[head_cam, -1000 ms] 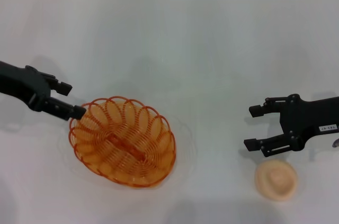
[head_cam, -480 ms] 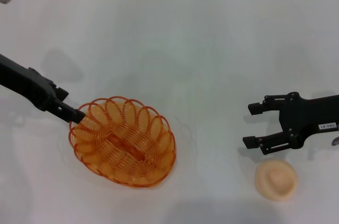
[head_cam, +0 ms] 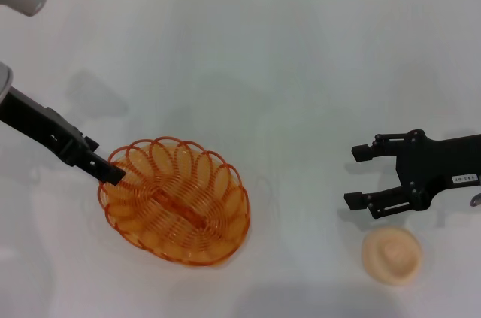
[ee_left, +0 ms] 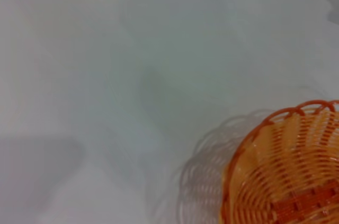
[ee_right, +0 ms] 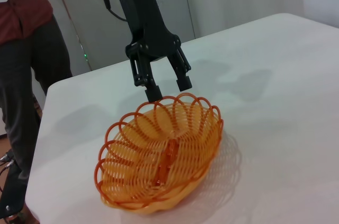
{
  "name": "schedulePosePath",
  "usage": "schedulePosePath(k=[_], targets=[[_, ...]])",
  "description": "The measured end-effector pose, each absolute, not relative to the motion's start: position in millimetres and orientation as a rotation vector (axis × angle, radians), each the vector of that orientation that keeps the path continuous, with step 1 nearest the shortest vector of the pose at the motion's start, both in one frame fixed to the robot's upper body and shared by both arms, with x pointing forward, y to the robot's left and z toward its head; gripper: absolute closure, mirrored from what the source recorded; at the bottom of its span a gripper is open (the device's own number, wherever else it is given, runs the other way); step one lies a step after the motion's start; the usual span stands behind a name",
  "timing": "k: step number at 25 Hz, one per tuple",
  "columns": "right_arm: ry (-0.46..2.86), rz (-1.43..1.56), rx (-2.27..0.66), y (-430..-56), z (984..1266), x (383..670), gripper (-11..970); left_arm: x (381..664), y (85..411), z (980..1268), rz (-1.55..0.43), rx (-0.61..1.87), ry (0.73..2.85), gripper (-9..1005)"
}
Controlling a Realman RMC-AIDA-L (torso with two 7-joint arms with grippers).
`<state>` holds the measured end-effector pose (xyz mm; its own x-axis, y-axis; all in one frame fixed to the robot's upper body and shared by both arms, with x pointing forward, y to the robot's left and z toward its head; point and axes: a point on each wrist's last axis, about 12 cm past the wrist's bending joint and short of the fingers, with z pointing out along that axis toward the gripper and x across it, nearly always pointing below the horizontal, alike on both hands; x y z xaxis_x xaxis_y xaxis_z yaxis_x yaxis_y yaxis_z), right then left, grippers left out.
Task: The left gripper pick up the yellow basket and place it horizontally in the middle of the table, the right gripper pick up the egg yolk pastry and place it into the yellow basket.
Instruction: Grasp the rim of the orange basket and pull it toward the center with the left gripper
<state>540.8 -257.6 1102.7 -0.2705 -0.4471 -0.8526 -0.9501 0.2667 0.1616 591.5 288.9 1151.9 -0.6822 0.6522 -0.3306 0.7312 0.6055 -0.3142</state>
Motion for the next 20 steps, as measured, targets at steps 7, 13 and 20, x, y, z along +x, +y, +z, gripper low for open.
schedulePosePath(k=[7, 13, 20], targets=[[1.84, 0.923, -1.259, -258, 1103, 540, 116, 595, 280, 1146, -0.58, 1.074, 2.73, 108], [1.83, 0.925, -1.26, -258, 1103, 539, 117, 597, 272, 1147, -0.578, 1.029, 2.765, 120], [1.829, 0.93, -1.259, -258, 1103, 539, 118, 597, 265, 1144, -0.569, 1.036, 2.776, 164]])
